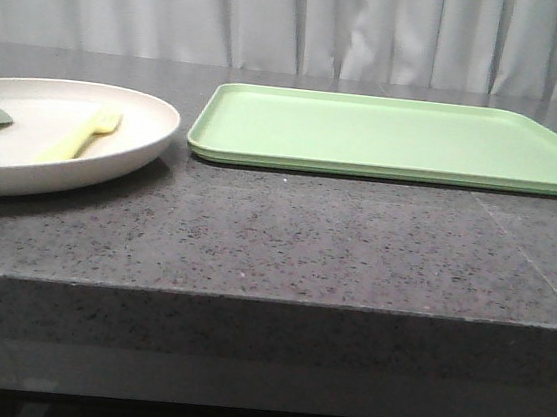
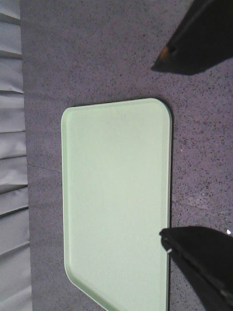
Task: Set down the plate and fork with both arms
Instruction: 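Lower the left gripper to the cream plate rim and grasp it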
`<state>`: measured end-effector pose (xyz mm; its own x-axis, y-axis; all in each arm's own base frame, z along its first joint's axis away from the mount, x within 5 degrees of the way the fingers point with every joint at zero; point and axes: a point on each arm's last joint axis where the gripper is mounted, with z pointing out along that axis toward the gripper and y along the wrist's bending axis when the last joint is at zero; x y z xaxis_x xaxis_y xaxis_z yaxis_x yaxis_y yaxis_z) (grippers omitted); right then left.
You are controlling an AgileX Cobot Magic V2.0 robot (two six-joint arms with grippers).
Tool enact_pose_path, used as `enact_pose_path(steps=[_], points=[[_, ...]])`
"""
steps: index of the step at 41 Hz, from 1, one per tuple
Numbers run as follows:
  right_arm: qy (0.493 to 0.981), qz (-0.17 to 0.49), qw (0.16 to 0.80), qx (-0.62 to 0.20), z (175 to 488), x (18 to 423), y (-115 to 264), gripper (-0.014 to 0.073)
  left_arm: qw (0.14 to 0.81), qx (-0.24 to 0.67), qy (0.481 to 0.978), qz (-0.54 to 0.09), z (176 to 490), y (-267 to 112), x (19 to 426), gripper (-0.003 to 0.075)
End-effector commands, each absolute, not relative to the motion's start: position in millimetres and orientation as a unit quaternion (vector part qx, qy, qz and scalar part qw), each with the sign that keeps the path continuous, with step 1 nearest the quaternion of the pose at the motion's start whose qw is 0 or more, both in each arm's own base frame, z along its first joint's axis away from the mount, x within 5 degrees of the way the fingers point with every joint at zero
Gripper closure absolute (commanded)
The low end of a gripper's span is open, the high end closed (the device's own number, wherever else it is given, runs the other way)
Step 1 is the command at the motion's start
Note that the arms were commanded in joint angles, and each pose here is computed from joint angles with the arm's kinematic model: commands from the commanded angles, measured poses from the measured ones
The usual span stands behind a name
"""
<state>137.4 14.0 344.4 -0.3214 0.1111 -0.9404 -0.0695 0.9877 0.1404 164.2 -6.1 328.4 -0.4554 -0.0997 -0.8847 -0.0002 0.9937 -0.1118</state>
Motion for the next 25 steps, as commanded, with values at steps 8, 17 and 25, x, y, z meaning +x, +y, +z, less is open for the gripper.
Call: enact_pose_path(steps=[8,17,25], points=[[0.778,0.074,0.624,0.008,362,139,13,-0.0058,0.435,-0.031,0.898,-0.051,340,-8,224,0.0090],[0.779,0.074,0.623,0.008,362,139,13,-0.0058,0.319,-0.024,0.947,-0.038,320,-9,268,0.0090],[0.782,0.074,0.619,0.008,361,139,14,-0.0058,0.271,-0.016,0.962,-0.021,298,-7,294,0.0091]])
